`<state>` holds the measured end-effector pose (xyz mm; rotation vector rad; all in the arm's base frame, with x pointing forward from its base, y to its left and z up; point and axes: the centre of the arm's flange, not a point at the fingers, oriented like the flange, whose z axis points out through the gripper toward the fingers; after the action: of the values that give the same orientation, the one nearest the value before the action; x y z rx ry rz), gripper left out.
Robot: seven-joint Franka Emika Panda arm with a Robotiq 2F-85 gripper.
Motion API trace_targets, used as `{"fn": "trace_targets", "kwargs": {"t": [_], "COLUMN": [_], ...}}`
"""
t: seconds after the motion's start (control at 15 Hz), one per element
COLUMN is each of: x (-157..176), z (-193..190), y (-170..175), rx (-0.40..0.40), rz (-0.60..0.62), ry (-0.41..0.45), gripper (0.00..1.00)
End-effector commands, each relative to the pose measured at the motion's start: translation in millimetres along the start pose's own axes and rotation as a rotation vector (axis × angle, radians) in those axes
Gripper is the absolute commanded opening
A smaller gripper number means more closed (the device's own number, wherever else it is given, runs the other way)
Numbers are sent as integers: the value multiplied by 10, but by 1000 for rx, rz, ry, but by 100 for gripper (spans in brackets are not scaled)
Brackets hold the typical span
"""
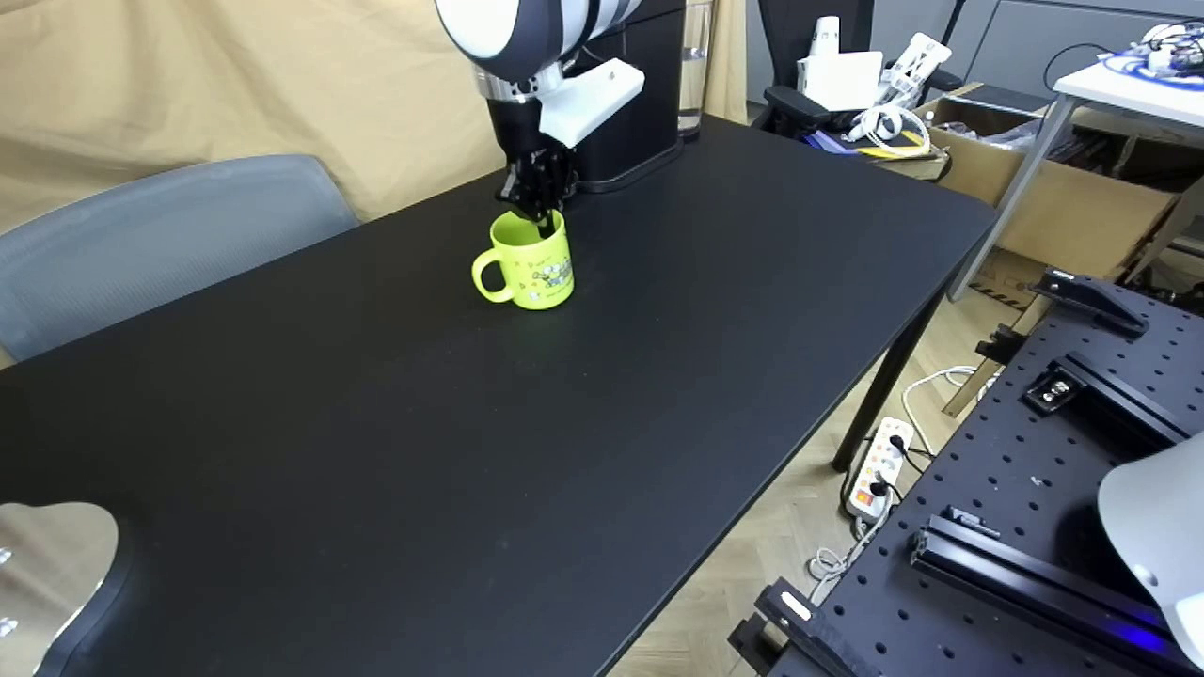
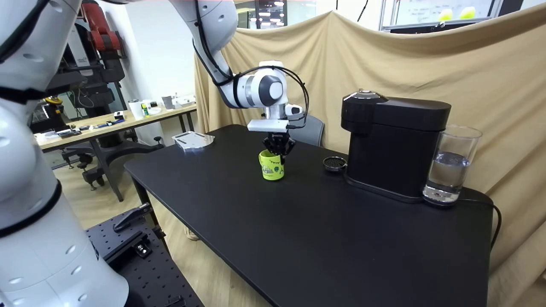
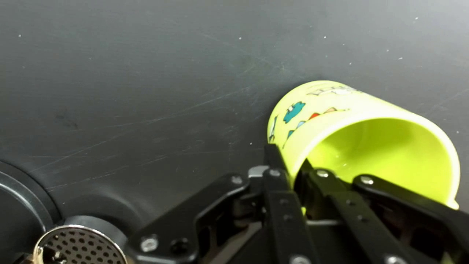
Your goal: Move the mug forward slightly
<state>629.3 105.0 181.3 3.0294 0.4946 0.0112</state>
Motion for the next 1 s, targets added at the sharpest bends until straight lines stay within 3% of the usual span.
{"fn": "trace_targets", "kwargs": {"t": [0.0, 0.2, 0.33, 0.93], "x": [120, 107, 97, 15], "z": [7, -7, -4, -163], "y": [45, 59, 73, 49], "rx": [4, 11, 15, 22], "rz": [30, 32, 36, 11], "ry": [-8, -8, -13, -8], "gripper": [2, 2, 36, 96]}}
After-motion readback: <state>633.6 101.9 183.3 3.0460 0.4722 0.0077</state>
